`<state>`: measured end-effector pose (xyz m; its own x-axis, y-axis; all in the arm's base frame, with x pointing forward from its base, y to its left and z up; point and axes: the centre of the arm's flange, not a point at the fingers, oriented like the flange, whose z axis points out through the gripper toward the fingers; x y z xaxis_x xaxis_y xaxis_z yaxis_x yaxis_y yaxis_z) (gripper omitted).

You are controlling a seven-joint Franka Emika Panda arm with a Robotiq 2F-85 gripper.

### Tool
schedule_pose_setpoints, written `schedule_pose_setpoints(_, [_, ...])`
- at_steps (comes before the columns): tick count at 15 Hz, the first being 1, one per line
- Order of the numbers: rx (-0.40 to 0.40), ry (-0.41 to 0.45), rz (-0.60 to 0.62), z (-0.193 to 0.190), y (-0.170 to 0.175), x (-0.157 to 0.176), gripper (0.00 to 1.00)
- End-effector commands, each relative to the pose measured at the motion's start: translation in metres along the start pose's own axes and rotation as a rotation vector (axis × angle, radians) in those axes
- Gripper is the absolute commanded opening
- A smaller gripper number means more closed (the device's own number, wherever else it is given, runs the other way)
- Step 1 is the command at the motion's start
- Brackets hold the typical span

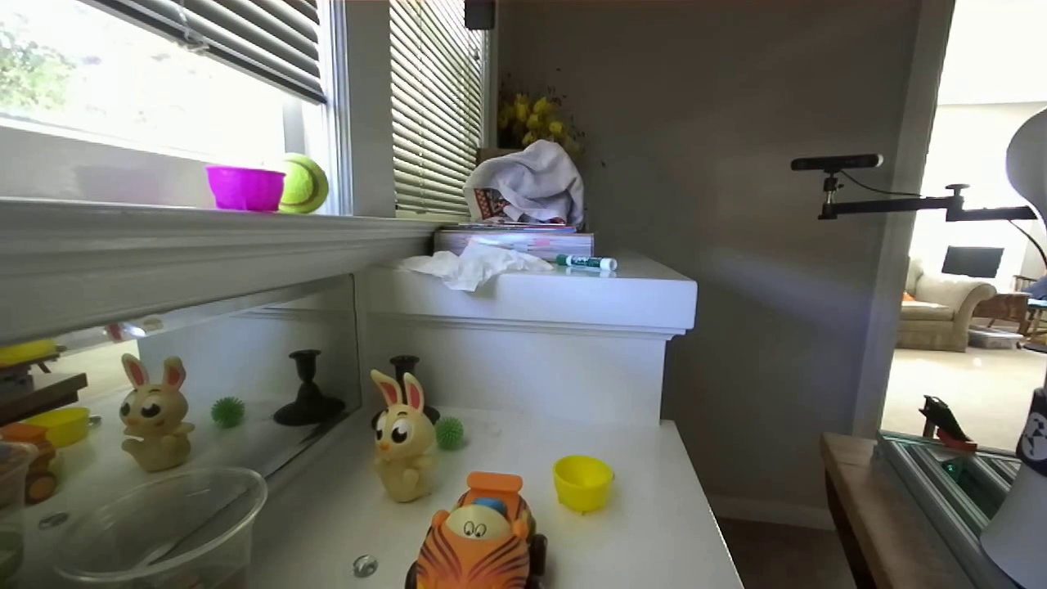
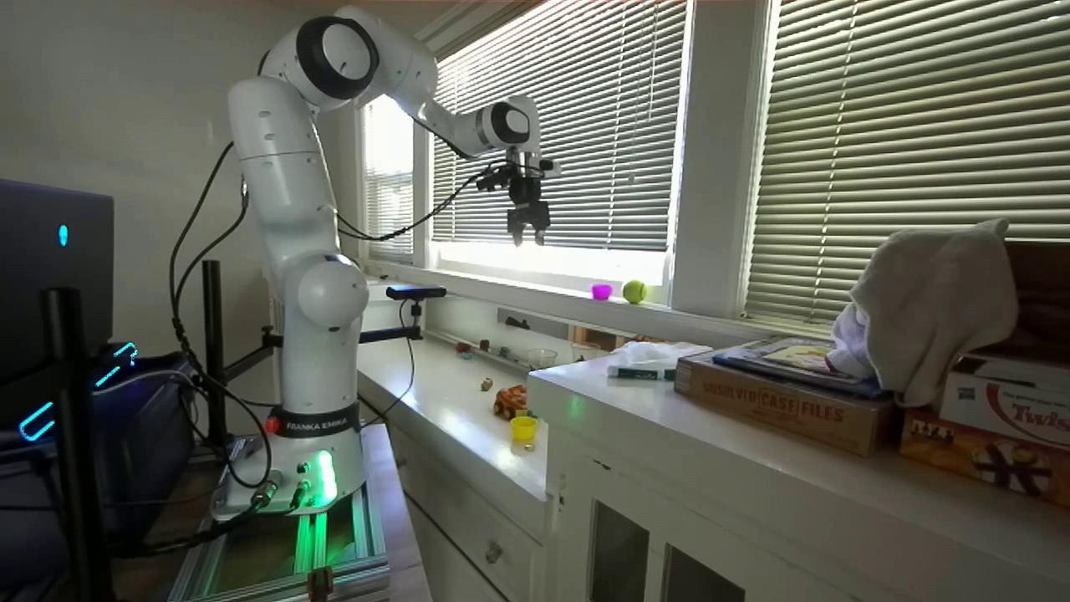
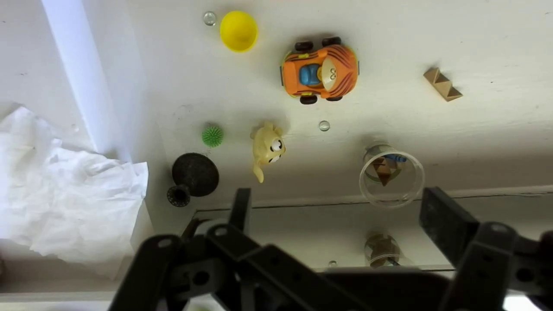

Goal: Put the purple bowl on the window sill

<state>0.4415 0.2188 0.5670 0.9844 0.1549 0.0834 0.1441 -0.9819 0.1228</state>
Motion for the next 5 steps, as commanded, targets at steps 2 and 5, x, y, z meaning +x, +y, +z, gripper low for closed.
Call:
schedule_pose_setpoints(2, [0.0,-0.006,-0.002,0.003,-0.001,0.0012,1.0])
schedule_pose_setpoints(5, [-0.001,-0.01,-0.002,0.0051,-0.0012,0.0021,1.0])
